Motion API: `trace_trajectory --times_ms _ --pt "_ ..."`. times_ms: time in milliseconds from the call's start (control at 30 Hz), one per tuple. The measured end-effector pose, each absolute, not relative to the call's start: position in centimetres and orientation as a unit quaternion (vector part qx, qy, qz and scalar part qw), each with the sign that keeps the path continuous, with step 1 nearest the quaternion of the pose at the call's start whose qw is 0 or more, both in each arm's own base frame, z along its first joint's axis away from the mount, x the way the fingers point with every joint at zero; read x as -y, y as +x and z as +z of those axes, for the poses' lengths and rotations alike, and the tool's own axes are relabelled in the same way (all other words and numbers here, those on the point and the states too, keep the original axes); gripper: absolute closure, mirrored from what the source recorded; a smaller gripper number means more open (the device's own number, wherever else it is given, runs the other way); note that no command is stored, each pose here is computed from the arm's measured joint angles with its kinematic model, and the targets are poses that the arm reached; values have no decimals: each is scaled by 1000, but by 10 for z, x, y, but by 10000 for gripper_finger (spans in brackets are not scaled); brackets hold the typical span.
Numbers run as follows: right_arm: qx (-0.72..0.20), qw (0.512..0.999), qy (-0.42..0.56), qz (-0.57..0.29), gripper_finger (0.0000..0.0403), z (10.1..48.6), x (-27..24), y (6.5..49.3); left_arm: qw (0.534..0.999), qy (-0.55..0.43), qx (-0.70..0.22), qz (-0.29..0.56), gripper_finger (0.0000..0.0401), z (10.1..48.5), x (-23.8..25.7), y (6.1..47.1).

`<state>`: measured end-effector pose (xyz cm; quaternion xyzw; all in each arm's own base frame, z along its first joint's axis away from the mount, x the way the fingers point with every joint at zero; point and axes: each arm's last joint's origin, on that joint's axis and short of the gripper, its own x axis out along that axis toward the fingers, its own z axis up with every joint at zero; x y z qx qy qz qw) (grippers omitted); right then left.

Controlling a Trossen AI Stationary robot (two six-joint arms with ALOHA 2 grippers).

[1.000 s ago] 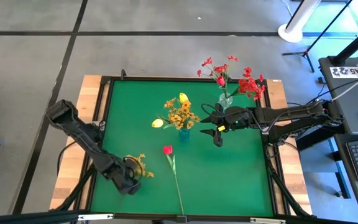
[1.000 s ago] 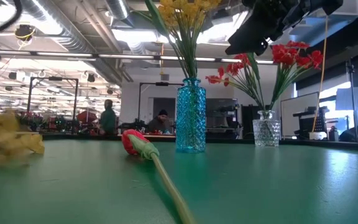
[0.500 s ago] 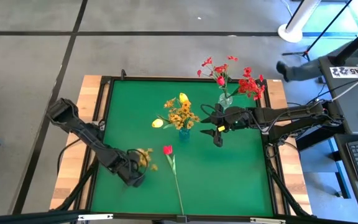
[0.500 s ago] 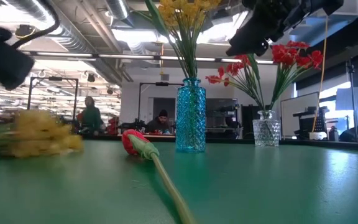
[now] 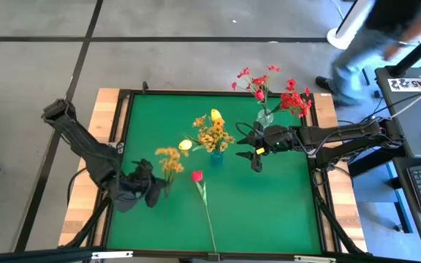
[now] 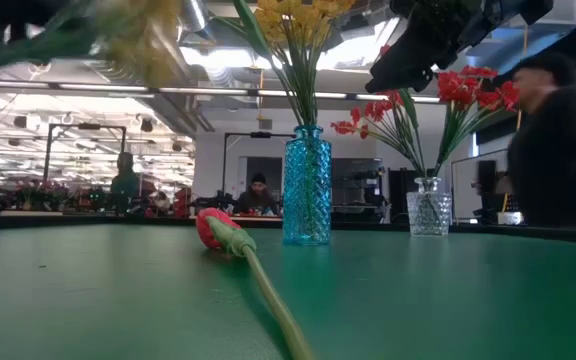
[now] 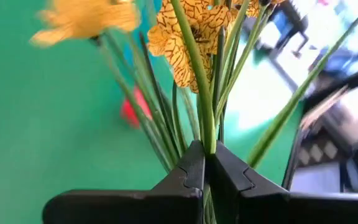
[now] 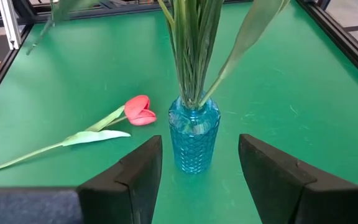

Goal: Sort flowers into vase by color
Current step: Put the yellow flower into the blue vase

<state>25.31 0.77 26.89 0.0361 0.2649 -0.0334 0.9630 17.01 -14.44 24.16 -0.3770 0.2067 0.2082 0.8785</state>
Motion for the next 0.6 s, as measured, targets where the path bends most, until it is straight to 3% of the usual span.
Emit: trace_trajectory --times_ms 267,600 --pt "-239 969 52 -30 191 260 -8 256 942 -236 -39 236 400 267 153 172" --pt "-132 985 106 15 191 215 -10 244 930 -107 30 349 401 277 146 176"
